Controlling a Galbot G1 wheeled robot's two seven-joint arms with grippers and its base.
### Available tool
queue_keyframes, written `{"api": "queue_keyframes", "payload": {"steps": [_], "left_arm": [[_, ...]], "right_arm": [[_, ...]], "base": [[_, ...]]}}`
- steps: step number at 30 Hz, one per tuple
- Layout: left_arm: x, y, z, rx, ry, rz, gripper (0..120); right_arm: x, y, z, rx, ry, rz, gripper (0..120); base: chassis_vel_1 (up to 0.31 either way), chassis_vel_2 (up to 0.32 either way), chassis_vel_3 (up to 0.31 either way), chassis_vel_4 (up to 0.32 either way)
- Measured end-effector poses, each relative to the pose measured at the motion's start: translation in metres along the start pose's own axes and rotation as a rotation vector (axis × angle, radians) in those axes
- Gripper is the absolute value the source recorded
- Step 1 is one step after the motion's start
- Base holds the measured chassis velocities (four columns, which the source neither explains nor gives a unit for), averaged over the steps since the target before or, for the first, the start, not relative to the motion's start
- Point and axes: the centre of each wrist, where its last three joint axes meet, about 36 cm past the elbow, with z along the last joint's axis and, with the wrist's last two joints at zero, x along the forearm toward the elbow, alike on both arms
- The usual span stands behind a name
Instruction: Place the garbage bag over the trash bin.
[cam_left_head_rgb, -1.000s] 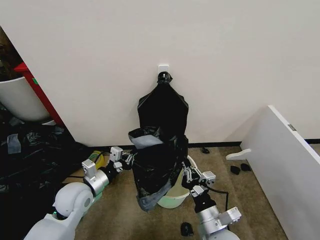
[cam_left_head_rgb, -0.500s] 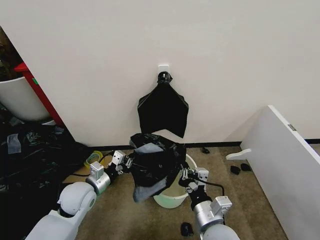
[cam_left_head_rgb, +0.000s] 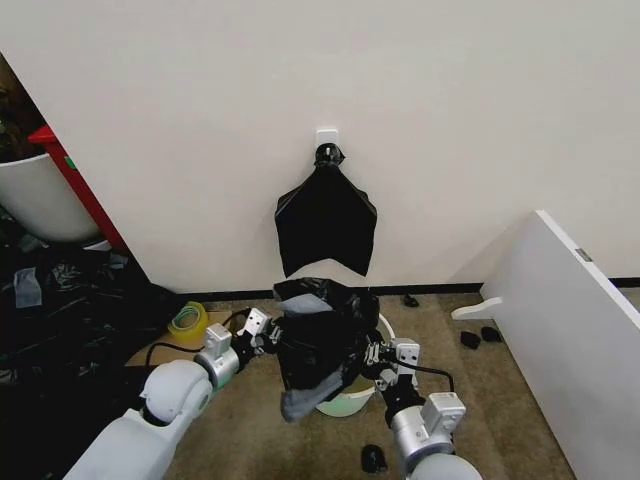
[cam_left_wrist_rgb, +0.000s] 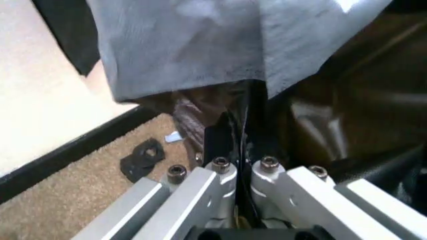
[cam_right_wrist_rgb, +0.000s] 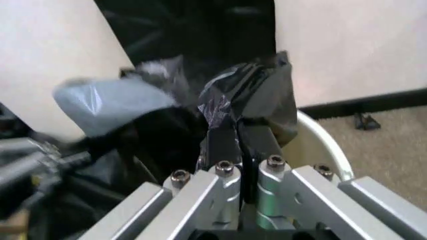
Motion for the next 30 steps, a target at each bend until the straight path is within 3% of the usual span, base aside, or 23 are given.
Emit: {"api": "queue_keyframes", "payload": {"steps": [11, 12, 15, 17, 22, 29, 30], "left_arm": [[-0.026, -0.007, -0.016, 0.013, 0.091, 0.018, 0], [-0.03, -0.008, -0.02, 0.029, 0.114, 0.023, 8], [-0.033, -0.01, -0.024, 0.037, 0.139, 0.027, 13], [-0.036, -0.015, -0.032, 0.041, 0.183, 0.03, 28], [-0.042, -0.019, -0.043, 0.029, 0.242, 0.025, 45], [-0.051, -0.02, -0.05, 0.026, 0.257, 0.008, 66], [-0.052, -0.022, -0.054, 0.027, 0.248, 0.006, 75]], "right_arm": [[-0.017, -0.011, 0.016, 0.015, 0.008, 0.018, 0], [-0.017, -0.012, 0.016, 0.016, 0.008, 0.019, 0], [-0.017, -0.012, 0.015, 0.016, 0.007, 0.019, 0], [-0.016, -0.012, 0.013, 0.016, 0.002, 0.019, 0], [-0.016, -0.012, 0.011, 0.015, -0.004, 0.019, 0], [-0.016, -0.011, 0.011, 0.013, -0.004, 0.018, 0], [-0.016, -0.011, 0.011, 0.013, -0.004, 0.018, 0]], "base": [[0.0, 0.0, 0.0, 0.0], [0.0, 0.0, 0.0, 0.0], [0.0, 0.0, 0.0, 0.0], [0.0, 0.0, 0.0, 0.0], [0.0, 0.0, 0.0, 0.0], [0.0, 0.0, 0.0, 0.0], [0.0, 0.0, 0.0, 0.0]]}}
